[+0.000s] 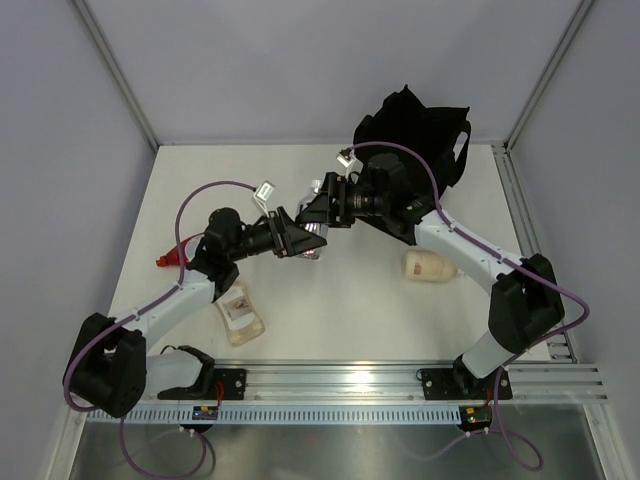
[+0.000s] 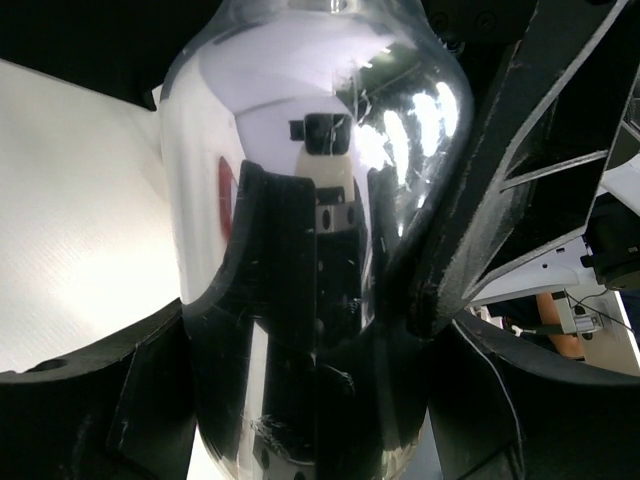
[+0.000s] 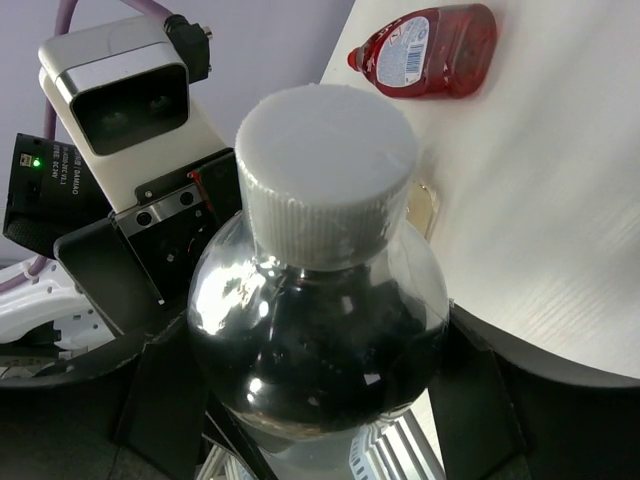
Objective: Place the personal care products into the canvas bag
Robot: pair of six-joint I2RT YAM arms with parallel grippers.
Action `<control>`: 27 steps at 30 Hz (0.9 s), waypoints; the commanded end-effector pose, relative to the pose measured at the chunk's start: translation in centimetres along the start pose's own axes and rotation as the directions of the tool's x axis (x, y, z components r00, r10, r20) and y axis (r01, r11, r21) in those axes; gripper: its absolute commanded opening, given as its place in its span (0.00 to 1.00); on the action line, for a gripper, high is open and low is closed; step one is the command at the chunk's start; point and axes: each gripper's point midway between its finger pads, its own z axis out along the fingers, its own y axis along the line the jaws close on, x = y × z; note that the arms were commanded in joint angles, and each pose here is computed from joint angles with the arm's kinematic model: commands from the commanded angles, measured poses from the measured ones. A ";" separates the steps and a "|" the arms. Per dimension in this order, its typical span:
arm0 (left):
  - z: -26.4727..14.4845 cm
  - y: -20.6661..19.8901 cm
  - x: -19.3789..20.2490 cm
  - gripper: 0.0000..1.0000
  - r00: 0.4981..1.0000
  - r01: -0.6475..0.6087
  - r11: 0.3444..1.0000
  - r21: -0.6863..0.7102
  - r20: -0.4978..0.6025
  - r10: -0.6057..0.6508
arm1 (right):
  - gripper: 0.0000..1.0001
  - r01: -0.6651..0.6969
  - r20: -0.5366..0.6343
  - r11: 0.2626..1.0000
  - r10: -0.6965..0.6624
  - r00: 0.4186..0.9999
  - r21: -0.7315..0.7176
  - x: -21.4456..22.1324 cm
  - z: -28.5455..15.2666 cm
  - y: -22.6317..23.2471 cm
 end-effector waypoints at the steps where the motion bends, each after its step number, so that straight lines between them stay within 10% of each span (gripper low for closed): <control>1: -0.8 -6.1 -2.3 0.32 0.983 -0.167 0.969 0.180 0.110 0.149 | 0.00 0.174 0.044 0.972 -0.169 0.985 -0.158 -1.2 -0.9 4.9; 2: -0.8 -5.9 -2.2 0.59 0.983 -0.168 0.971 0.169 0.109 0.151 | 0.00 0.194 0.035 0.965 -0.191 0.981 -0.174 -1.0 -1.3 5.3; 6: -1.2 -5.8 -2.4 0.99 0.970 -0.229 0.965 0.127 0.108 0.216 | 0.00 0.269 0.035 0.936 -0.268 0.963 -0.228 -1.4 -2.9 6.4; 17: -4.0 -4.3 -2.1 0.99 0.918 -0.387 0.916 -0.102 0.046 0.393 | 0.00 0.400 0.197 0.894 -0.364 0.911 -0.199 -9.6 -10.5 8.8; 27: -10.8 1.3 -1.8 0.99 0.899 -0.371 0.759 -0.535 -0.004 0.437 | 0.00 0.398 0.477 0.792 -0.601 0.641 0.463 -28.0 -24.3 3.9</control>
